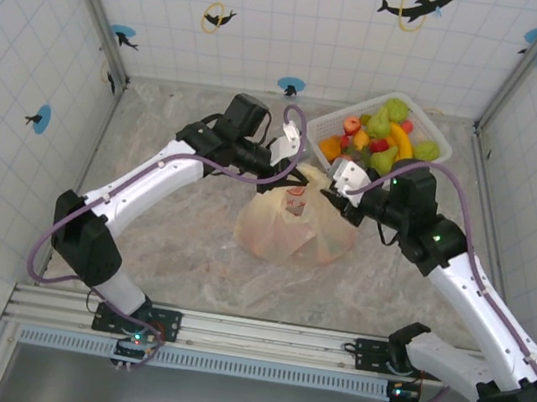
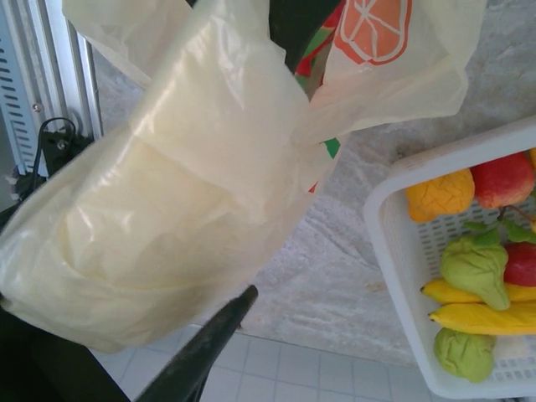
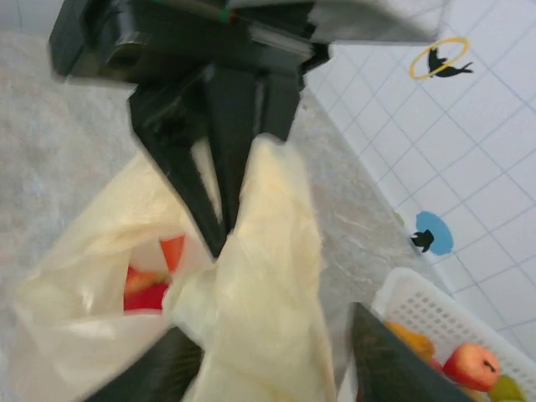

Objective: Place the fake fruits into the plastic bag and tie a complex knot

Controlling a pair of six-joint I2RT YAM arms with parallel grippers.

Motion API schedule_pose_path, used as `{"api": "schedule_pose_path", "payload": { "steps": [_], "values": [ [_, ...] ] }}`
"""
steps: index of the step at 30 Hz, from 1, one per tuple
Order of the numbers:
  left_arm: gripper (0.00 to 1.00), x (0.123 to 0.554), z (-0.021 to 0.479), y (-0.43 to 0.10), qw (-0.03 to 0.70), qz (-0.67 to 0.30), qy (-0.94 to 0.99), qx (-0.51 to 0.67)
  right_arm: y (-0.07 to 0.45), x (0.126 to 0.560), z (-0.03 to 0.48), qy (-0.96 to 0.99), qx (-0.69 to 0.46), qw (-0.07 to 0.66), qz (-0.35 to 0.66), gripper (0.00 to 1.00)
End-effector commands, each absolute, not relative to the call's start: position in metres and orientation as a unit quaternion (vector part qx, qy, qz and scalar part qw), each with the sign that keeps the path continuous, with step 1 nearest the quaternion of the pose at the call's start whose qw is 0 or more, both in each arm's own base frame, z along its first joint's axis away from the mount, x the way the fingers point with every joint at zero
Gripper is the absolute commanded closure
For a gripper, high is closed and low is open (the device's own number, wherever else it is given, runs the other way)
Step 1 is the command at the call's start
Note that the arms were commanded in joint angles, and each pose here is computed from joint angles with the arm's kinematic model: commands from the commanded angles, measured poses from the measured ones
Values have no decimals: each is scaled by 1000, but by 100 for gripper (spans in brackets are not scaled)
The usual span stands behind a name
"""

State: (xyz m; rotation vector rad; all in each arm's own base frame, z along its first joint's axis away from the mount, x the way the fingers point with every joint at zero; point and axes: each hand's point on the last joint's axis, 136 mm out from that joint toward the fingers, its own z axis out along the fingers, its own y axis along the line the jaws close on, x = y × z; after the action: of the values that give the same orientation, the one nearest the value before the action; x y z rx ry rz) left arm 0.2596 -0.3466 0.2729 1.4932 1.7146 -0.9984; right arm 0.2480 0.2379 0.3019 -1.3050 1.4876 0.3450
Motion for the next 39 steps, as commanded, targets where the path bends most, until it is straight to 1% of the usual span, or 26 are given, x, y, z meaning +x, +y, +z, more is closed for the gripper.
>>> {"api": "schedule_pose_path", "payload": {
  "steps": [1, 4, 6, 7, 10, 12, 15, 20, 24, 27, 30, 33, 35, 39],
  "values": [
    [100, 257, 282, -338, 343, -360, 648, 577, 228, 230, 321, 624, -556, 530, 142, 33],
    [100, 258, 285, -337, 357, -352, 642, 580, 222, 217, 328, 628, -559, 519, 154, 16],
    [100, 259, 286, -336, 363, -345, 638, 585, 222, 216, 338, 630, -549, 524, 163, 10],
    [100, 258, 287, -336, 368, -342, 633, 589, 223, 218, 345, 630, -542, 530, 165, 8],
    [100, 259, 288, -335, 378, -334, 624, 597, 229, 226, 359, 627, -532, 543, 172, 8],
    [100, 259, 288, -335, 382, -329, 619, 603, 236, 234, 363, 626, -531, 544, 175, 11],
    [100, 259, 288, -335, 385, -324, 612, 610, 246, 246, 359, 628, -535, 535, 182, 20],
    [100, 261, 284, -332, 394, -307, 604, 621, 256, 255, 349, 628, -541, 526, 189, 26],
    [100, 262, 283, -331, 409, -292, 594, 628, 262, 261, 342, 630, -549, 514, 194, 39],
    [100, 264, 284, -330, 420, -280, 588, 632, 265, 263, 332, 636, -557, 496, 196, 43],
    [100, 265, 287, -329, 436, -270, 575, 637, 267, 265, 326, 635, -559, 493, 202, 47],
    [100, 264, 291, -328, 453, -263, 560, 642, 271, 265, 322, 634, -560, 487, 219, 48],
    [100, 262, 293, -328, 460, -262, 551, 646, 274, 266, 318, 636, -562, 480, 224, 50],
    [100, 259, 296, -328, 472, -257, 533, 654, 277, 268, 311, 638, -564, 471, 231, 50]
  ]
}}
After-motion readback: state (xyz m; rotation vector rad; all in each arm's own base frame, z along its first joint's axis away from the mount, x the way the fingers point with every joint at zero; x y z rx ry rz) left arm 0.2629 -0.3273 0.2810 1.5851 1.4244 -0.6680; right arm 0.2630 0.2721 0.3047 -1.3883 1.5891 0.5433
